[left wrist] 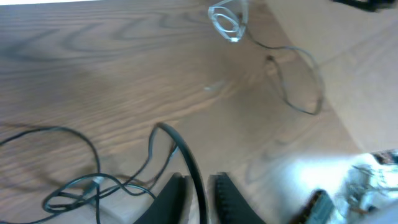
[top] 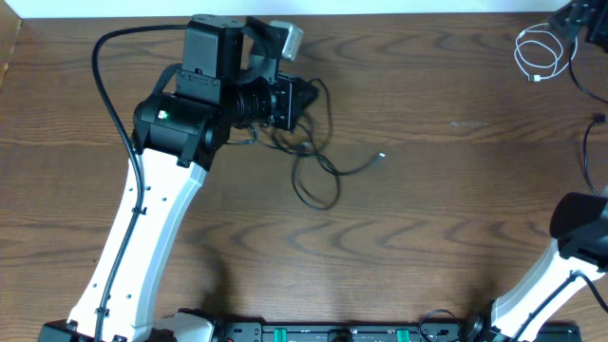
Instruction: Untangle cables
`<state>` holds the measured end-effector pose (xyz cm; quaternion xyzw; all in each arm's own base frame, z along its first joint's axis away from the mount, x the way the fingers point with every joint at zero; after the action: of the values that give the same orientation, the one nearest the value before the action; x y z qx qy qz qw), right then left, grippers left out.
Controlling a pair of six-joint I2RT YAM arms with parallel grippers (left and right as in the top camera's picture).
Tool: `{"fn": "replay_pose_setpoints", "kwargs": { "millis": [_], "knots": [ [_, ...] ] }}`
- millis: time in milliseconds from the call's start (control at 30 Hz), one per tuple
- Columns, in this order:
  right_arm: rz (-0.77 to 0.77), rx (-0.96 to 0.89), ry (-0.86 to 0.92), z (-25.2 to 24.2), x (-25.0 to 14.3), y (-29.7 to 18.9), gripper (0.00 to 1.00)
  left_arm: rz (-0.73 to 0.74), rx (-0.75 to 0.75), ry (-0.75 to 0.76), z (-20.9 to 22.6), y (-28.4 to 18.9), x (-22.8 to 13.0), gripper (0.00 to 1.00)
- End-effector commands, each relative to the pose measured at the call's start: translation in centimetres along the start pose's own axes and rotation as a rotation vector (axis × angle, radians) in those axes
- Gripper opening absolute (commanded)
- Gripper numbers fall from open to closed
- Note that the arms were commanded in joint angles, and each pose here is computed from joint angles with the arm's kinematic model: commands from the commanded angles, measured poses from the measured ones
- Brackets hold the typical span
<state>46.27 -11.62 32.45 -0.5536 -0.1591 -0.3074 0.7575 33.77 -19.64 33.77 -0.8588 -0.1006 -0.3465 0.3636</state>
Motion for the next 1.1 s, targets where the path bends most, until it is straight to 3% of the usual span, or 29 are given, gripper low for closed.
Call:
{"fn": "replay_pose_setpoints", "kwargs": {
  "millis": [0,100,200,433,600,800,1067],
  "knots": [
    [0.014,0.044,-0.050,2.4,-0.4,0.1,0.99,0.019,-0.112,0.021,-1.8,0.0,-0.1,0.44],
    [0.045,0.062,-0.064,3.8,-1.0,0.6,0.99,0.017,-0.099,0.021,-1.6,0.1,0.0,0.73],
    [0.080,0.082,-0.089,5.3,-1.8,1.2,0.99,0.013,-0.011,0.012,-0.2,0.1,-0.1,0.85],
    [0.197,0.162,-0.230,10.9,-4.8,3.6,0.99,-0.010,0.335,-0.127,6.4,-1.7,-0.4,0.90],
    [0.292,0.217,-0.305,15.2,-7.7,5.8,0.92,-0.025,0.508,-0.276,10.9,-4.5,-1.2,0.90],
    [0.392,0.211,-0.360,19.0,-11.9,9.7,0.84,0.030,0.525,-0.344,12.7,-4.7,-2.8,0.88],
    [0.408,0.171,-0.291,18.9,-12.7,11.6,0.86,0.241,0.513,-0.403,17.7,2.2,-7.4,0.88]
  ]
}}
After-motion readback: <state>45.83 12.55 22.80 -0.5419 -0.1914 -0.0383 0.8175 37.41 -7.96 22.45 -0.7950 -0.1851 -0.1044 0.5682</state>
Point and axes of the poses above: each gripper's point midway between its finger pads, its own y axis out along the fingers, its own z axis along the line the jaws close on, x = y × z, the point moved 2 cm from there along -y, back along the fingers, and after that the axes turned 1 degree about -y, right-handed, at the moved point
